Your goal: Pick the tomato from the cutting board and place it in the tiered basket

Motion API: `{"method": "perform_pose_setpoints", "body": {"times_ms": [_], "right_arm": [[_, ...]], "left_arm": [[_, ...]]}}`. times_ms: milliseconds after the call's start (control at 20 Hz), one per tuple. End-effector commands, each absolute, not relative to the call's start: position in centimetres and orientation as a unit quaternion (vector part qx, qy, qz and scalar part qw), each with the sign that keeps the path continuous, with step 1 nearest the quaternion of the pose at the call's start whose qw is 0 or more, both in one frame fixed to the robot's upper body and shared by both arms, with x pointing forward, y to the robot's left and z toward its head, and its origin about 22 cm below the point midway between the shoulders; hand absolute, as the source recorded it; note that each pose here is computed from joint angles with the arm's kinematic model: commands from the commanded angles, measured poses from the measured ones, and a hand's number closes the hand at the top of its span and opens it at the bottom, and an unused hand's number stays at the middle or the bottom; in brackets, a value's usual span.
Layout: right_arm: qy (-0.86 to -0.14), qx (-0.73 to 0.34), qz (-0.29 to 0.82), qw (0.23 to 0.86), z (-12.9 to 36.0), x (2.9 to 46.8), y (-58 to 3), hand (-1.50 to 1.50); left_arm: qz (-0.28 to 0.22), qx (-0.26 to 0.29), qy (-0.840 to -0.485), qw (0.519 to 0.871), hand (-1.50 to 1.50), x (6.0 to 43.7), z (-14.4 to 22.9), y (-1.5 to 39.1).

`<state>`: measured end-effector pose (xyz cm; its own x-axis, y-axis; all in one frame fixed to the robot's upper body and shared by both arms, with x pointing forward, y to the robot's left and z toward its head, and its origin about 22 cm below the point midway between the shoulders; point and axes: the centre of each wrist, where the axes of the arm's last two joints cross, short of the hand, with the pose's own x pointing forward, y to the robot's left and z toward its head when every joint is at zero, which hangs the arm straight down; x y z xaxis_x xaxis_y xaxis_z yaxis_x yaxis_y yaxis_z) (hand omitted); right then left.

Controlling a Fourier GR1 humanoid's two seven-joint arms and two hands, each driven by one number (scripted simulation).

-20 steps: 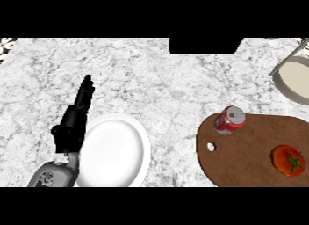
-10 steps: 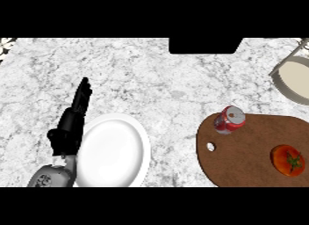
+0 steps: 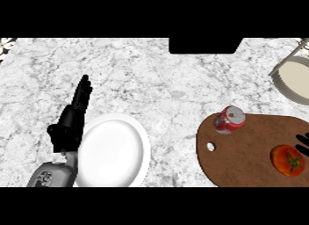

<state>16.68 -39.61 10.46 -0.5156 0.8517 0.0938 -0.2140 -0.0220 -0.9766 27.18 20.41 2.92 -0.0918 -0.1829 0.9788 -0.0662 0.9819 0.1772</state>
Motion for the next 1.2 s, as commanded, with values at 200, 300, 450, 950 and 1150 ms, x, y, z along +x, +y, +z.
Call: {"method": "perform_pose_setpoints", "body": {"times_ms": [200,300,450,950,1150], "right_arm": [[-0.559,-0.263,0.672,0.408,10.0,18.3,-37.8,-1.5],[-0.569,-0.262,0.661,0.413,8.4,18.9,-38.3,-1.5],[-0.565,-0.257,0.664,0.417,8.8,20.4,-37.6,-1.5],[-0.569,-0.242,0.659,0.428,6.2,19.3,-37.8,-1.5],[-0.584,-0.237,0.647,0.429,6.0,19.9,-38.0,-1.5]], "left_arm": [[-0.048,0.081,-0.739,0.667,0.0,28.6,1.3,19.2],[-0.052,0.08,-0.736,0.67,0.0,25.7,2.9,20.0],[-0.049,0.083,-0.737,0.669,0.0,27.1,1.9,20.6],[-0.051,0.091,-0.739,0.666,0.0,26.9,2.6,21.1],[-0.05,0.081,-0.738,0.668,0.0,27.1,3.0,19.5]]}}
